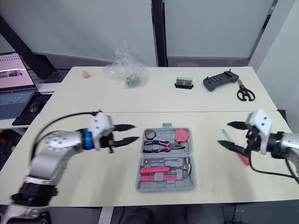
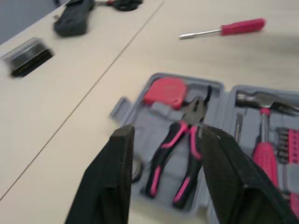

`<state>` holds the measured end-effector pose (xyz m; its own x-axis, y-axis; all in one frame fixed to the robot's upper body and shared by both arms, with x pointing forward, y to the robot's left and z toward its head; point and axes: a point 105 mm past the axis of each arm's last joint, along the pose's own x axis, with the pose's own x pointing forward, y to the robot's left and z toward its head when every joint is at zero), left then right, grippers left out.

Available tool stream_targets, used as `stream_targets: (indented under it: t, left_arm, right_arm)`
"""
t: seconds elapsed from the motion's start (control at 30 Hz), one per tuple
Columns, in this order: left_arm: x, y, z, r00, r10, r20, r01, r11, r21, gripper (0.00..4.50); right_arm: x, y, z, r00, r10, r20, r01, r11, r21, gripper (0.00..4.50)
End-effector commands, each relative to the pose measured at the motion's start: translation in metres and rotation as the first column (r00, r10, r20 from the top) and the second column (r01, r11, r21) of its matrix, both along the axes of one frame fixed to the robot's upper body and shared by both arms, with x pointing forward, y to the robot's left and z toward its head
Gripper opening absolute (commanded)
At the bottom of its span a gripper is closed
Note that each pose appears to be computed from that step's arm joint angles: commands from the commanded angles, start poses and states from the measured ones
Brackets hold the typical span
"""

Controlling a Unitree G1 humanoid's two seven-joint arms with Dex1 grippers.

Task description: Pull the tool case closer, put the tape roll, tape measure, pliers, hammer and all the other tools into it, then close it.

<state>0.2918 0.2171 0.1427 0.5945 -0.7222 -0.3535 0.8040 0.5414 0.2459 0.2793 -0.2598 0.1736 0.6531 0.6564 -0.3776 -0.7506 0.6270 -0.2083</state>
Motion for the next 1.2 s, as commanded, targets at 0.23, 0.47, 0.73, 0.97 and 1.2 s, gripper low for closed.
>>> stream_targets:
  t: [0.23, 0.47, 0.73, 0.97, 1.2]
  left_arm:
    - [-0.047, 0.186, -0.018, 0.804, 0.593, -0.045, -0.591, 0.805, 0.051, 4.47]
    - [-0.051, 0.214, -0.033, 0.708, 0.705, -0.044, -0.706, 0.709, 0.0, 4.47]
    - [-0.041, 0.213, -0.03, 0.687, 0.725, 0.038, -0.725, 0.688, -0.025, 4.47]
    - [-0.038, 0.21, -0.031, 0.693, 0.72, 0.031, -0.72, 0.694, -0.01, 4.47]
    - [-0.038, 0.203, -0.027, 0.714, 0.7, 0.004, -0.7, 0.714, -0.025, 4.47]
  right_arm:
    - [-0.001, -0.13, -0.012, 0.921, -0.389, 0.018, 0.389, 0.921, 0.012, 4.5]
    - [-0.002, -0.157, -0.027, 0.863, -0.505, -0.025, 0.505, 0.859, 0.081, 4.5]
    - [0.002, -0.153, -0.033, 0.877, -0.48, -0.014, 0.48, 0.877, 0.02, 4.5]
    - [0.002, -0.15, -0.035, 0.884, -0.466, -0.009, 0.467, 0.884, 0.008, 4.5]
    - [-0.001, -0.148, -0.037, 0.889, -0.457, -0.007, 0.457, 0.889, 0.0, 4.5]
